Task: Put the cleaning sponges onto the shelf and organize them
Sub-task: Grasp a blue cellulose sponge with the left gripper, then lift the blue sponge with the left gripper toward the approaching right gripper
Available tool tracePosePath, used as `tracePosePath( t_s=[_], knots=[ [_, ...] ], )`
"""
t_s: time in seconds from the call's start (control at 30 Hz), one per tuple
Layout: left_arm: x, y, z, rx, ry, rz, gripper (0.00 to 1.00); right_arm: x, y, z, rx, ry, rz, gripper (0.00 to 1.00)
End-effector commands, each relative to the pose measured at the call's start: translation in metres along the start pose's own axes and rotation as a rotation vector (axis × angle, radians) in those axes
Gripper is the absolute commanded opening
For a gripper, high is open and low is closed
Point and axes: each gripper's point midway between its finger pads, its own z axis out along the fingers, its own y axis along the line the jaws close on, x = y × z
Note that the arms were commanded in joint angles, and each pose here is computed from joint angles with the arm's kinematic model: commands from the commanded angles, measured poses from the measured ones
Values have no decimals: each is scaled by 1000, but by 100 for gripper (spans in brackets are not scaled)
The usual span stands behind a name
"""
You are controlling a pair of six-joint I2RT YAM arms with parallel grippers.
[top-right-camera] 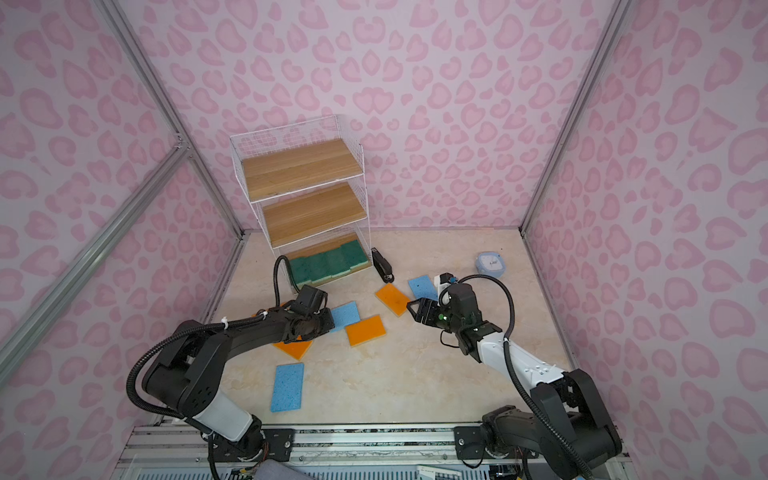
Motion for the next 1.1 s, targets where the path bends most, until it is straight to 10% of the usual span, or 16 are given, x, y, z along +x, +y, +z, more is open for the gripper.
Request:
tracePosePath(
  t_s=[0.0,1.07],
  knots=[
    [0,1,-5,7,-8,6,4,-3,4,1,-18,-5,-8,70],
    [-2,-51,-112,358,-81,198,4,-9,40,13,-187,42,7,72]
  ],
)
